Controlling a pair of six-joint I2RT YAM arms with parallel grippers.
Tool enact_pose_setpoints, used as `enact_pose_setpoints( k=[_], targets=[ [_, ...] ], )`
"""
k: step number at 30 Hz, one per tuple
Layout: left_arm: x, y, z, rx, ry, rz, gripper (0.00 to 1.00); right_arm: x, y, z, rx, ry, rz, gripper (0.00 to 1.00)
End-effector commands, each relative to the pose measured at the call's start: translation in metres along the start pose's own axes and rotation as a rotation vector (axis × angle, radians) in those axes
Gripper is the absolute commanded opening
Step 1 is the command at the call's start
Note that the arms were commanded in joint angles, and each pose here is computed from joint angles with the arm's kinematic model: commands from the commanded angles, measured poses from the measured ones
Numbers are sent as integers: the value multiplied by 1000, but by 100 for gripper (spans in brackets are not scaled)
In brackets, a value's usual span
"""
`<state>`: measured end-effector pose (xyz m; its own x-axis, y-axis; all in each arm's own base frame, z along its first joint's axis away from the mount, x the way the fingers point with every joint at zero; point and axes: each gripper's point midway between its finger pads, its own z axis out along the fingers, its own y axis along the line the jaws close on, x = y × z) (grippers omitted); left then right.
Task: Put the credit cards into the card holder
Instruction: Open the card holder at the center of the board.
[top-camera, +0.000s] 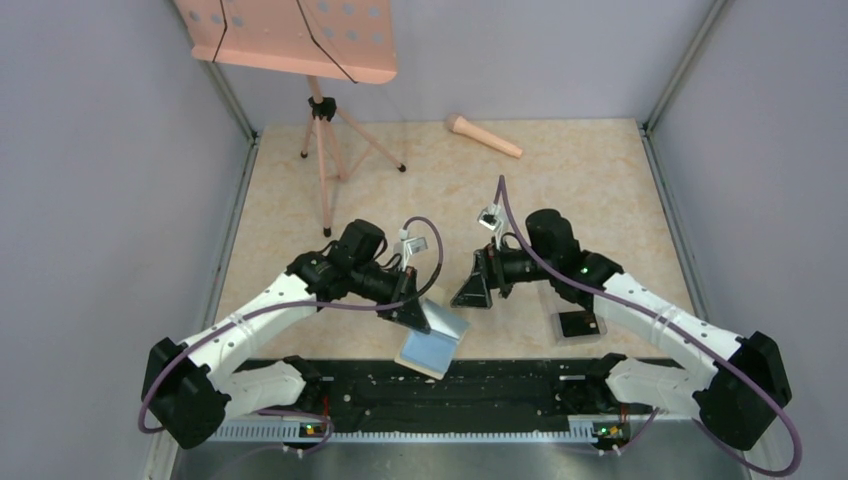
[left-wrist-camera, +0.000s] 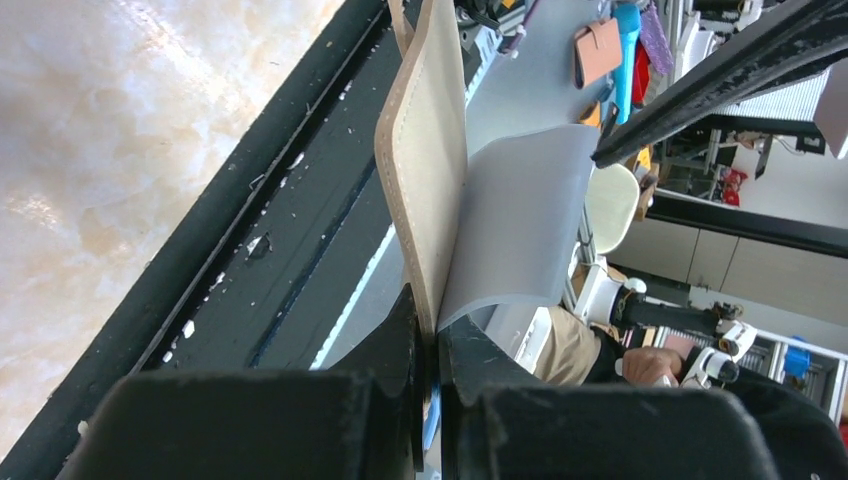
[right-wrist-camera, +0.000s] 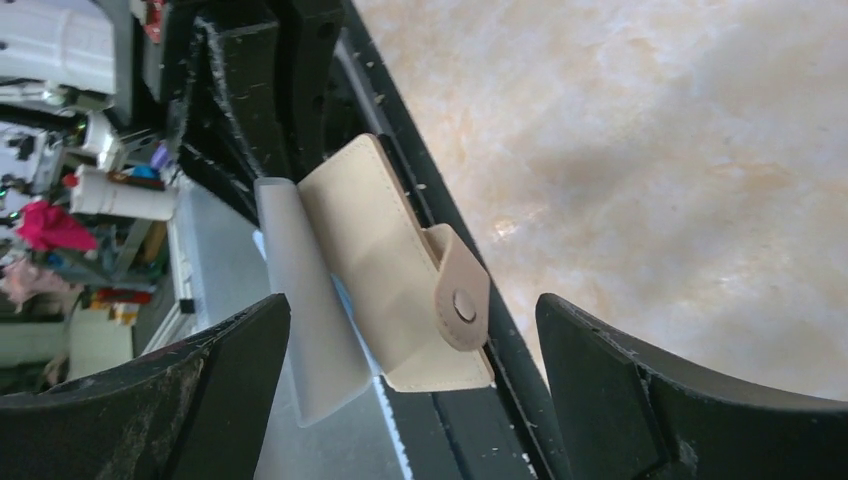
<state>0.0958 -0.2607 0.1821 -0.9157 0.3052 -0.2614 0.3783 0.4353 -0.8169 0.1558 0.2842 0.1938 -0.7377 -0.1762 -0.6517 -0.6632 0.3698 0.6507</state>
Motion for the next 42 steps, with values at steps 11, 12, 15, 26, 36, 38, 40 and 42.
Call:
enact_pose_setpoints(
  k=[11, 12, 15, 26, 36, 38, 40, 42],
  targets=[
    [-3, -22, -6, 79, 17, 90, 0, 2, 47, 12, -280, 51, -50, 92],
    [-3, -20, -5, 71, 15, 86, 0, 6, 48, 13, -276, 68, -46, 92],
    [-5, -17, -4, 55, 10, 77, 0, 14, 52, 19, -278, 105, -50, 90],
    [-12, 2, 5, -35, 2, -21, 0, 25, 54, 34, -244, 163, -48, 54],
    [-13, -6, 5, 19, -7, 3, 31, 22, 27, 41, -70, 134, 17, 0],
    [-7, -3, 6, 32, 6, 6, 36, 14, 31, 38, -92, 93, 23, 0],
    [-1, -1, 7, 48, 17, 8, 40, 5, 36, 32, -128, 49, 50, 0],
    [4, 0, 9, 63, 27, 9, 41, -5, 40, 24, -177, 2, 69, 0]
  ],
)
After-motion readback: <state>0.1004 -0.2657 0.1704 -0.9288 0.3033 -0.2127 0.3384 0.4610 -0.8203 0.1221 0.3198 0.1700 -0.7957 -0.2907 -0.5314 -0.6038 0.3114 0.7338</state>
